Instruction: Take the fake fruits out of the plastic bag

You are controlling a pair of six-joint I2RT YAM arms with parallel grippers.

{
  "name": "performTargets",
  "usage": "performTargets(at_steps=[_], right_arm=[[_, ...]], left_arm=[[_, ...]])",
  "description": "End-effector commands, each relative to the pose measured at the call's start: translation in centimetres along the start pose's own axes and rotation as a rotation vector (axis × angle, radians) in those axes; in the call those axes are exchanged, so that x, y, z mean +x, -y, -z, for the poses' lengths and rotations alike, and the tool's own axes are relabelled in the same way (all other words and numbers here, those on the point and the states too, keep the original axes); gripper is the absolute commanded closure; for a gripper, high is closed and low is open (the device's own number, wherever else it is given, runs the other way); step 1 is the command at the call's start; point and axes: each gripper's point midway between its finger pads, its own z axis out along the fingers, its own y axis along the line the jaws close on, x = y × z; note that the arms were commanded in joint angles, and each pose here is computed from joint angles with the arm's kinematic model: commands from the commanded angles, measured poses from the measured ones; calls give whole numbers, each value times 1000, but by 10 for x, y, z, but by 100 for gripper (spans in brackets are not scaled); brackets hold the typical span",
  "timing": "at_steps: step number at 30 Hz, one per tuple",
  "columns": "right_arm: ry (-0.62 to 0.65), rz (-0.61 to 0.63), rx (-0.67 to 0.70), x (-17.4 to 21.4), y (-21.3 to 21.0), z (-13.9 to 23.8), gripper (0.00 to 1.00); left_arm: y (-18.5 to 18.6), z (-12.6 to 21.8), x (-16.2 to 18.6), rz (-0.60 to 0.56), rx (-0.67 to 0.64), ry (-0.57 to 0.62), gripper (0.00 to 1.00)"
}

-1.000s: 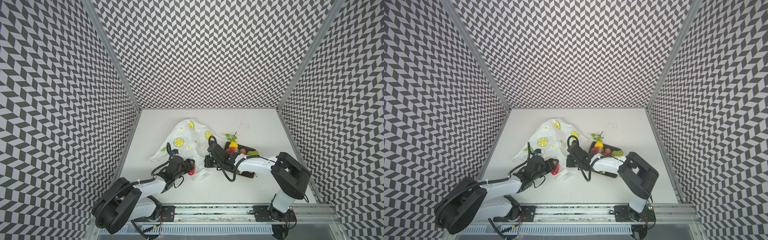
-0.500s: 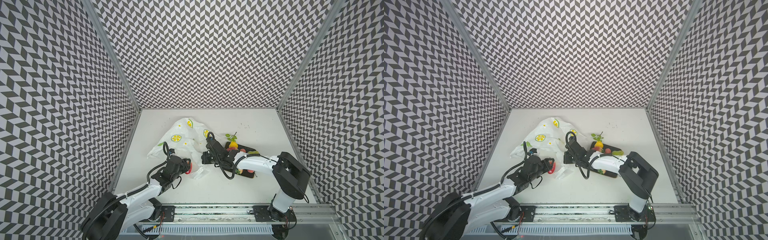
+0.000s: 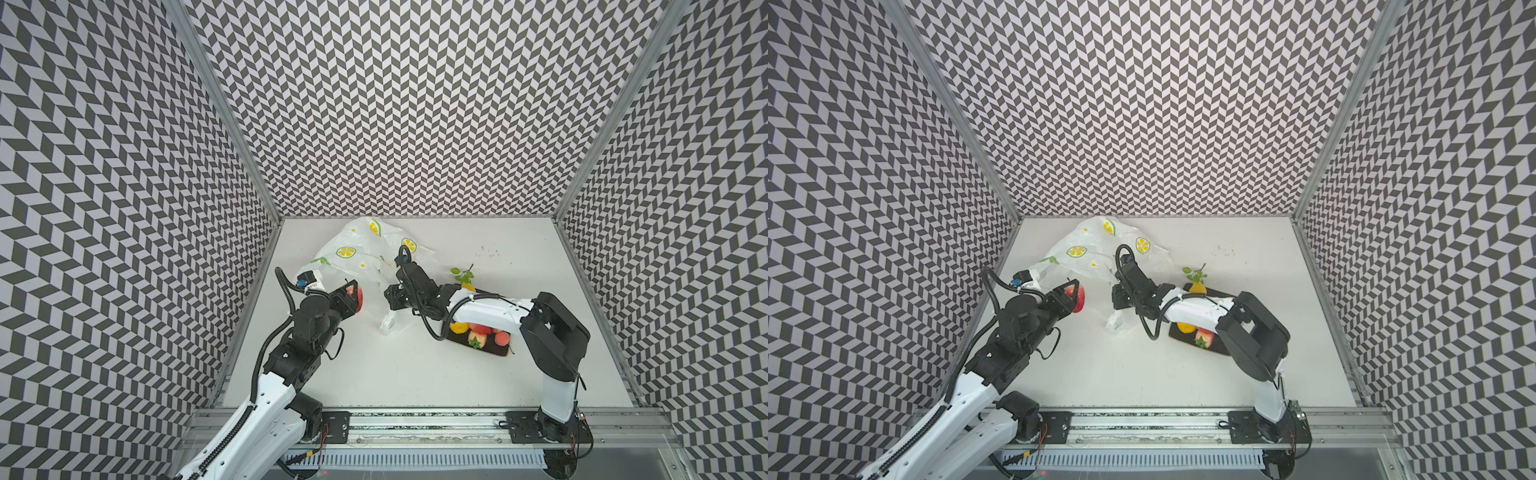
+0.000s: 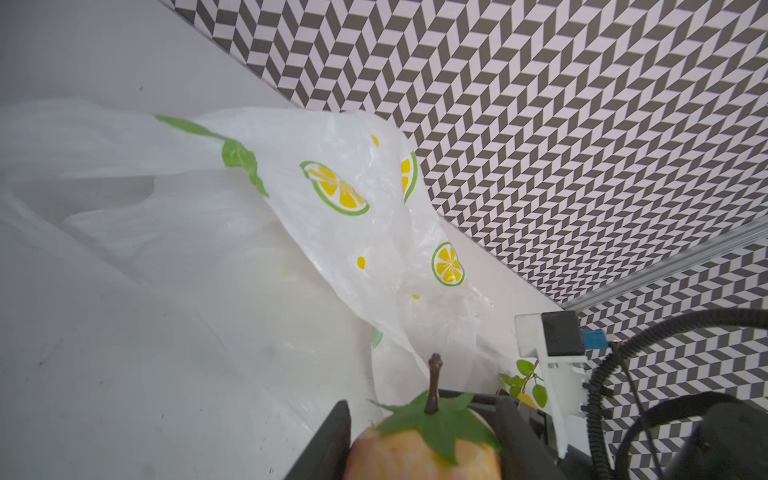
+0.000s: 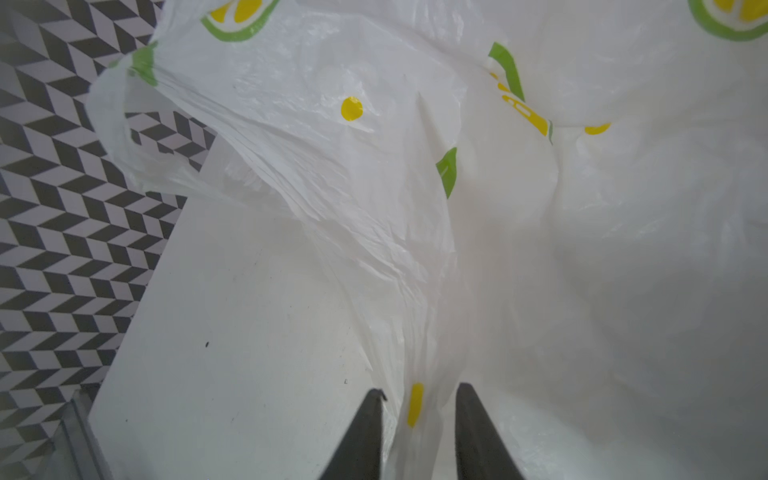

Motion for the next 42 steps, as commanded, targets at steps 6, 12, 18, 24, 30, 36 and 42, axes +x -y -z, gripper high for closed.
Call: performTargets(at_steps=[6,12,18,24,30,36,42], right_arm=[[209,38,-24,-69,2,92,28],[309,-21,50,-76,52,174,27],[449,-62,156,-64,89,268,27],[505,-101,174,-48,101,320,27],[561,-145,199,-39,112,350,27],[598,-180,184,-31,117,367,28],[616,-187,164,-29,116,375,28]], left_arm=[[41,-2,9,-28,163,-132,68],[82,-3,25,-55,254,-182,68],[145,-15,71,-143,354,-298,68],[204,-38,137,-287,412,-419,67],[240,-71,190,-383,428,-504,67],[263,-107,232,-446,429,-577,67],[269,-139,266,-499,399,-627,67]])
